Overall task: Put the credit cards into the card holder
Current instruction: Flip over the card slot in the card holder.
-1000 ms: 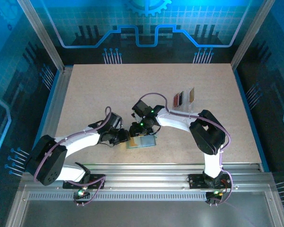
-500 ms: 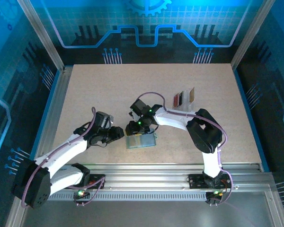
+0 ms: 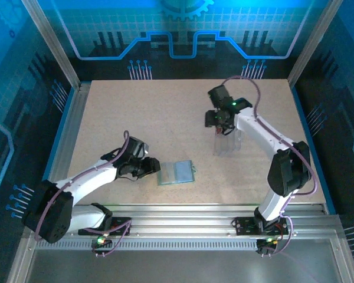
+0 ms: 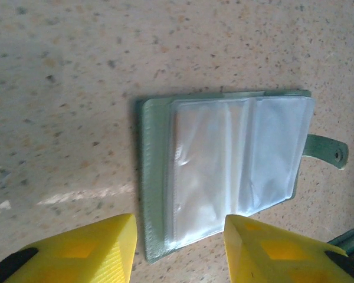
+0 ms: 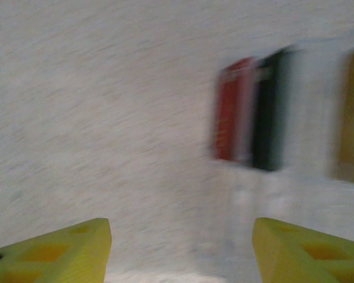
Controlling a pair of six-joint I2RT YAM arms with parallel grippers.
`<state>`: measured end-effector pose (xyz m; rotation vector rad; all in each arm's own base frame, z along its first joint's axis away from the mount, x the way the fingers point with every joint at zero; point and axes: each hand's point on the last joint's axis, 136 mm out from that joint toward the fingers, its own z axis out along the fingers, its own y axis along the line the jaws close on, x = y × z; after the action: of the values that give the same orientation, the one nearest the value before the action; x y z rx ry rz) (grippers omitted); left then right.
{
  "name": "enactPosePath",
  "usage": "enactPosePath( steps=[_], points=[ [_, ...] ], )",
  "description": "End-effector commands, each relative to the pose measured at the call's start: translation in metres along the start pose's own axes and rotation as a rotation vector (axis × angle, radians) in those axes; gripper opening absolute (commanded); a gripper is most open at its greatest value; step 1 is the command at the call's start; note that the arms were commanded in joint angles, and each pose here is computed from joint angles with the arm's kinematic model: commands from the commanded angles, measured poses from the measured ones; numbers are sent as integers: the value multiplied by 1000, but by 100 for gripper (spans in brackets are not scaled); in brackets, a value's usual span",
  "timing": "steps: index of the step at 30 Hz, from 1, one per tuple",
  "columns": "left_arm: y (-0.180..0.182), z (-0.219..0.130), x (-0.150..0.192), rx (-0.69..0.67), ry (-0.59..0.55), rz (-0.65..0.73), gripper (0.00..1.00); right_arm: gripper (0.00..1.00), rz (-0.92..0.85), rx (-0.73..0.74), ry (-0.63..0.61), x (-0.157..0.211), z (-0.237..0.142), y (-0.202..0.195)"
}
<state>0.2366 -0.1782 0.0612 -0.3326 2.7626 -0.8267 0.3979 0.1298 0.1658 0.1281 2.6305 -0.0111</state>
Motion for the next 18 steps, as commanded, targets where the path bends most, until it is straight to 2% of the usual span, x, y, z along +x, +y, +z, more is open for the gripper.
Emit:
enactPosePath(
  steps=[1,6,18],
  points=[
    [-21,3,-6,52,4,59,44,65,2,193,5,-10,0,-53],
    [-24,10,-7,51,17,64,44,66,-9,352,21,-24,16,-91],
    [-25,14,-10,38,28,64,44,67,-18,428,77,-35,56,-117]
  ],
)
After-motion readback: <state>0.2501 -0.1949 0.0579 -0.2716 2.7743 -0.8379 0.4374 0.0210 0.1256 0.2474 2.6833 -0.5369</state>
